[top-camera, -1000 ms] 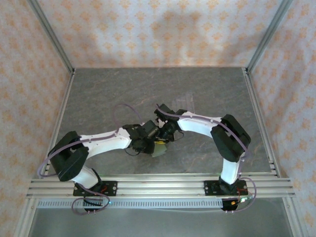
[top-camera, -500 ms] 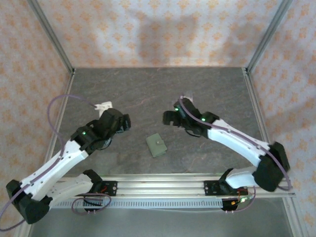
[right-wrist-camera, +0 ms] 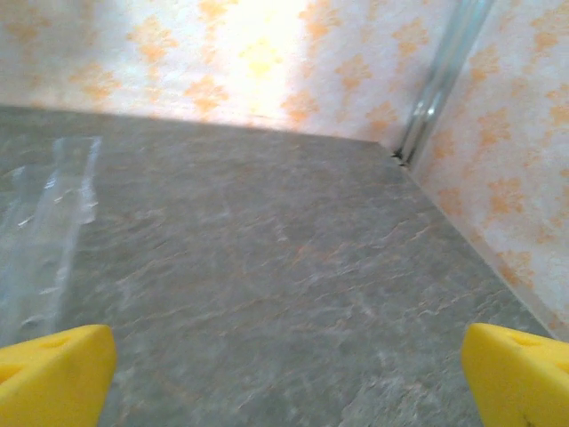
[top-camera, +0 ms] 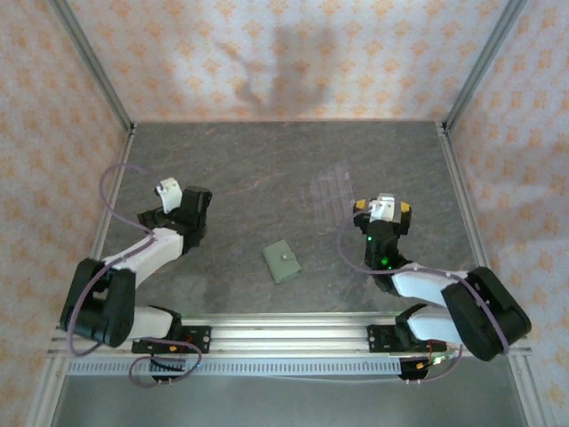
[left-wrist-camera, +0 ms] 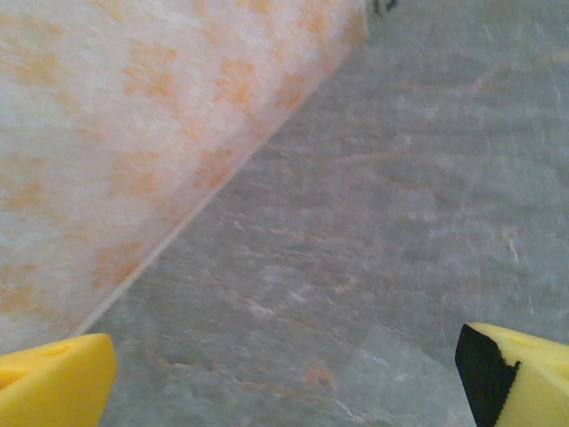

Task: Put the credit cards into the card holder
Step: Reset both arms

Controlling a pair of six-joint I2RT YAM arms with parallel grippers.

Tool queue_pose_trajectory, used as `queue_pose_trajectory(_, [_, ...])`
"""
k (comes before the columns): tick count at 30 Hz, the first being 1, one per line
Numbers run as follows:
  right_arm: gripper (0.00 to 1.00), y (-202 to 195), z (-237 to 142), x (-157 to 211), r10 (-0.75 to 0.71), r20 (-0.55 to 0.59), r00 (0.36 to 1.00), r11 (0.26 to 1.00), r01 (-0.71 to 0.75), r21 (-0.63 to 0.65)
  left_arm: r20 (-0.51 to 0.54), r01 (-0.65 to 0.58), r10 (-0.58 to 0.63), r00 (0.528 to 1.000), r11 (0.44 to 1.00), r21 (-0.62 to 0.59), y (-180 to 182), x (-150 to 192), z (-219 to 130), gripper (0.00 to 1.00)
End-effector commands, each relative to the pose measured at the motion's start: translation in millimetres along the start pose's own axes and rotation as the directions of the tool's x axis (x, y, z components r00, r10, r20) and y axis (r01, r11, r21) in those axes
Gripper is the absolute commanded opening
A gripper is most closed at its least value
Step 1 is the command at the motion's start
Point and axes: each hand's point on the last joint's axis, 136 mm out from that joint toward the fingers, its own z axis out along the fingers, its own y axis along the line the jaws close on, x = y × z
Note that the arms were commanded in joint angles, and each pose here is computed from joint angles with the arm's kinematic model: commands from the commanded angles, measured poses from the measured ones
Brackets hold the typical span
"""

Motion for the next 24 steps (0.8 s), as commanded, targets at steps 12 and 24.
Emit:
queue_pose_trajectory(12, [0.99, -14, 46, -20, 0.176, -0.093, 0.980, 0.975, -0.187, -0.121, 0.193, 0.057, -0.145, 0.970, 0.915, 0.400, -52, -5, 21, 1.00])
queue_pose_trajectory(24, [0.99, -18, 42, 18, 0.141, -0.118, 0.983, 0.976, -0.158, -0.148, 0.140, 0.032, -0.098, 0.985, 0.910, 0.413, -58, -3, 22, 1.00])
